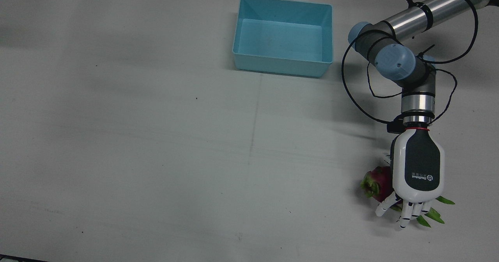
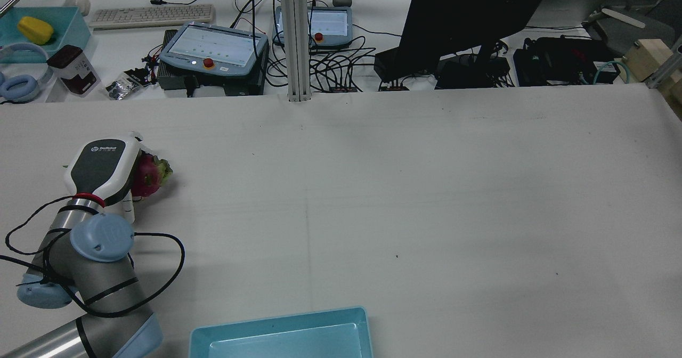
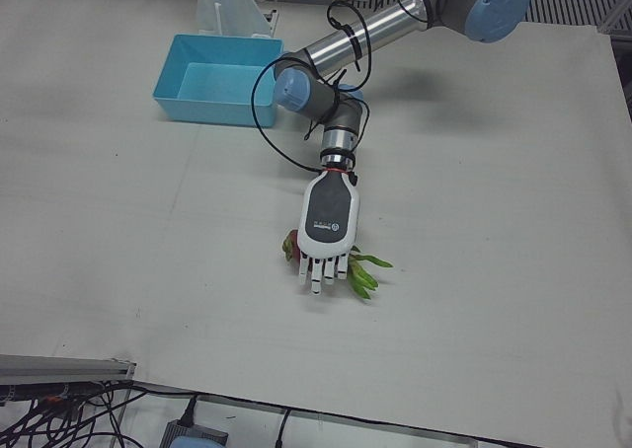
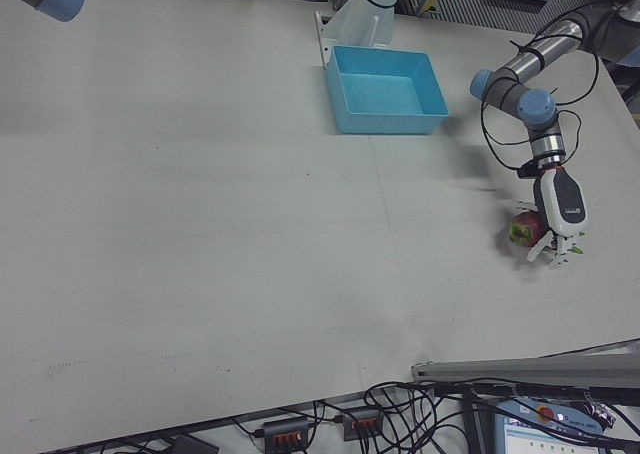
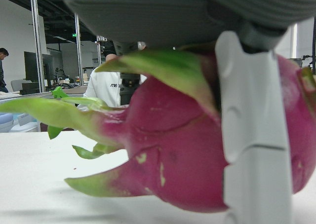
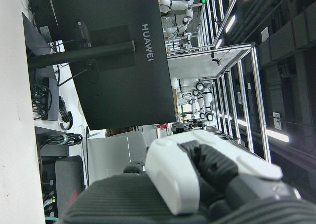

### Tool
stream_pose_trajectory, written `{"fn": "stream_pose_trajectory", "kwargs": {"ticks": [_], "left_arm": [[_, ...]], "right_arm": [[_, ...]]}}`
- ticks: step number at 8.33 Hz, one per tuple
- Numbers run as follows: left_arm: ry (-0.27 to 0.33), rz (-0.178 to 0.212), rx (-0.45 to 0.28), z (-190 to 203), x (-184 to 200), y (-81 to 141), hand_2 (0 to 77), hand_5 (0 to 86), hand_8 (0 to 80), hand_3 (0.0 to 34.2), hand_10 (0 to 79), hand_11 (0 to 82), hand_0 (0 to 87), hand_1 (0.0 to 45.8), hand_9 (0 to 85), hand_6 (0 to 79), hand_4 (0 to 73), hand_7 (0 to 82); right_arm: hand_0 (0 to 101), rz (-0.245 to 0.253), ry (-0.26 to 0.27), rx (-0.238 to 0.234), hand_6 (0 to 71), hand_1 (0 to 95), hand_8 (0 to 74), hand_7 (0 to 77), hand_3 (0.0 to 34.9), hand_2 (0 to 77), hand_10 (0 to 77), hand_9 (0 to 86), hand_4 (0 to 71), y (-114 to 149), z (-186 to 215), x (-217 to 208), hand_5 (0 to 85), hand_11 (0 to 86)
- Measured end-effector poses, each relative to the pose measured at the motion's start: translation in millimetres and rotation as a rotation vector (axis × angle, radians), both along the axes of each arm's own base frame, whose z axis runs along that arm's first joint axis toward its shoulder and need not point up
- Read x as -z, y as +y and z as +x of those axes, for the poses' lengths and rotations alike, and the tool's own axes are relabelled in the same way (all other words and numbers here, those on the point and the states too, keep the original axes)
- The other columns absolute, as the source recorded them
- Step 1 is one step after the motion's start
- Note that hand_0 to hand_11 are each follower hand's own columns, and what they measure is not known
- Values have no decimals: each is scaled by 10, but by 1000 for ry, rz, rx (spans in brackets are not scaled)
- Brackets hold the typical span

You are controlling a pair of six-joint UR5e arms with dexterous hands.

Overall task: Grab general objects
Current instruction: 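Lift the dragon fruit off the table with the left hand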

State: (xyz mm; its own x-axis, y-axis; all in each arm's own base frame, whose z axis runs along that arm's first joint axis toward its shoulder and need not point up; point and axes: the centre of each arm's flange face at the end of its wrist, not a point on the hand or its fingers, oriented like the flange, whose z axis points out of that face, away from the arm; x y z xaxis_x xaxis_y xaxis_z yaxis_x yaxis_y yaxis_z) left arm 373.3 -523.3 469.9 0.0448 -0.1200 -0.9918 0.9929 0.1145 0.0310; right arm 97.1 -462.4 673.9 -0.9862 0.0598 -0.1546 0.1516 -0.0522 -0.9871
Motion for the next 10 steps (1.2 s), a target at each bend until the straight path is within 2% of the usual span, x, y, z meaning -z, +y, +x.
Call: {"fn": "stream_pose_trajectory", "kwargs": {"ticks": [1,2,3,4,6,7,8,10], "left_arm": [[-1,1,7,-13,0,13,38,0,300,0,305,425,529,0,425,207,551,235],[-5,1,16,-31,-2,24,38,0,316,0,295,453,497,0,447,207,567,185],[-11,0,26,-54,24,44,38,0,316,0,295,453,497,0,447,207,567,185],[-9,3,34,-105,134,77,55,0,333,0,284,496,484,0,458,213,573,185],[17,21,36,-277,536,200,55,0,333,0,284,518,465,0,458,218,573,185],[35,33,33,-393,768,285,55,0,349,0,267,622,451,0,513,218,573,185],[60,49,28,-505,983,369,55,0,382,0,305,720,444,0,513,262,573,196],[128,84,-69,-566,1303,471,55,0,382,0,305,747,436,0,513,256,573,191]], "right_arm": [[0,0,0,0,0,949,0,0,0,774,0,5,0,0,0,0,0,5],[0,0,0,0,0,949,0,0,0,774,0,5,0,0,0,0,0,5],[0,0,0,0,0,949,0,0,0,774,0,5,0,0,0,2,5,5],[0,0,0,0,0,949,0,0,0,774,0,5,0,0,0,4,5,5],[0,0,0,0,0,949,0,0,0,774,0,5,0,0,0,5,5,5],[0,0,0,0,0,949,0,0,0,774,0,5,0,0,0,6,5,5],[0,0,0,0,0,949,0,0,0,774,0,5,0,0,0,6,0,5],[0,0,0,0,0,949,0,0,0,774,0,5,0,0,0,6,0,5]]}}
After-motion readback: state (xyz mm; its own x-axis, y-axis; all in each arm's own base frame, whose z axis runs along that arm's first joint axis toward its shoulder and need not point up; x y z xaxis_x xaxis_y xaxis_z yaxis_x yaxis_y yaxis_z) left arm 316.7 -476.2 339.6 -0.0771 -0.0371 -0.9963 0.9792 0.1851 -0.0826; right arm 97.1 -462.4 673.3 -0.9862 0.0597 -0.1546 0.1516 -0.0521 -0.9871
